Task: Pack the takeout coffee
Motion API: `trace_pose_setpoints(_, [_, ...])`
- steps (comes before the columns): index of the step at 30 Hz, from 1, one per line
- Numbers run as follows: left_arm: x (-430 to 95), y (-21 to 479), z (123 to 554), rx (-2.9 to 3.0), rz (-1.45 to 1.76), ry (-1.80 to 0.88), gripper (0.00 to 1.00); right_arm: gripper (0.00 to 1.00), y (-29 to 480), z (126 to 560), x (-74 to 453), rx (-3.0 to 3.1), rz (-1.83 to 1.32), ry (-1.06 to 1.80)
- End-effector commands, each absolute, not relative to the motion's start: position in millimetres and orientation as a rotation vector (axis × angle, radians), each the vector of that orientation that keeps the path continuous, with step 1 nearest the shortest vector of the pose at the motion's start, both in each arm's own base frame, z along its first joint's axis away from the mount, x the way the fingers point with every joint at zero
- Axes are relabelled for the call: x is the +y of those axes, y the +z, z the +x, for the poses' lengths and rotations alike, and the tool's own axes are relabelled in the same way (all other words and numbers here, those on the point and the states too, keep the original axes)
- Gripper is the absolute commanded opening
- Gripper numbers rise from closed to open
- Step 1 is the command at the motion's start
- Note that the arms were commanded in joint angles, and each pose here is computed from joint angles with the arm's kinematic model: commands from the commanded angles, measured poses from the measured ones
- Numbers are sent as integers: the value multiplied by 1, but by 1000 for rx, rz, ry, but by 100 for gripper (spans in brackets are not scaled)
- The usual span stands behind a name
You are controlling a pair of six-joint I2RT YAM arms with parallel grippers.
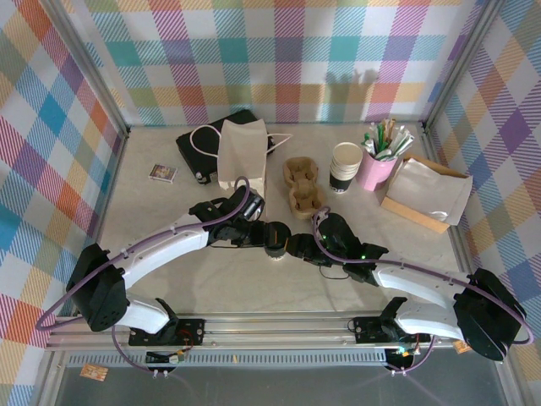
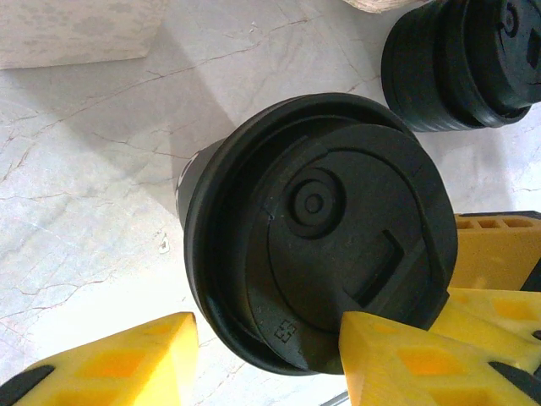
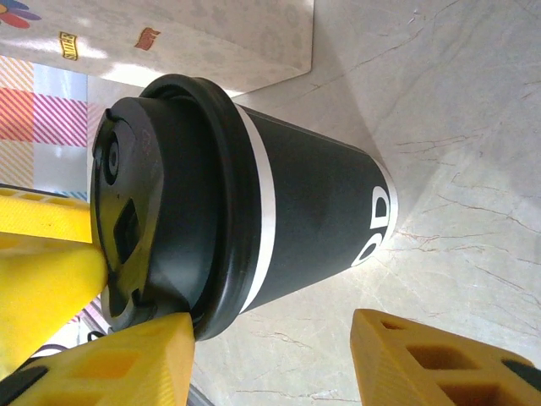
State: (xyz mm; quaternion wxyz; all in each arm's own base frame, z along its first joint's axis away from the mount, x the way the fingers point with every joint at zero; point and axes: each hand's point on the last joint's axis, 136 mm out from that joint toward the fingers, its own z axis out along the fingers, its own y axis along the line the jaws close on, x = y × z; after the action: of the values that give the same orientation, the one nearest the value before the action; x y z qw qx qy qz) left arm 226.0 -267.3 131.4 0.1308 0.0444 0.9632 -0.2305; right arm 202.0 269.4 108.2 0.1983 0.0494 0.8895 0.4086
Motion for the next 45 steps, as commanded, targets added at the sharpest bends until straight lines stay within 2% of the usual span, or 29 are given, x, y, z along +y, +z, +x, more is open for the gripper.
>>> trace_pose_setpoints(1, [-259,122,221,2863,98,-607,48,51,82,196,258,2569,183,1045])
trace_pose_setpoints(6, [-260,123,222,2860,98,-609,48,51,80,193,252,2603,202,1002])
trace_pose_setpoints(20, [-274,158,239,2767,140,-651,52,59,132,186,240,2582,82,944])
trace_pose_setpoints(26, [-271,185,245,2699,153,-648,54,62,166,184,242,2598,-176,842])
trace_pose_setpoints(29, [-264,210,249,2625,152,-641,54,60,184,190,246,2584,-333,764])
trace_pose_setpoints(36, [-212,241,248,2504,77,-460,54,58,204,208,273,2558,-810,593])
trace_pose_setpoints(42, [-147,250,235,2431,-53,-258,58,78,206,225,295,2580,-1016,489])
trace_pose_setpoints(45, [-125,256,229,2395,-83,-201,59,80,202,225,304,2598,-1085,433])
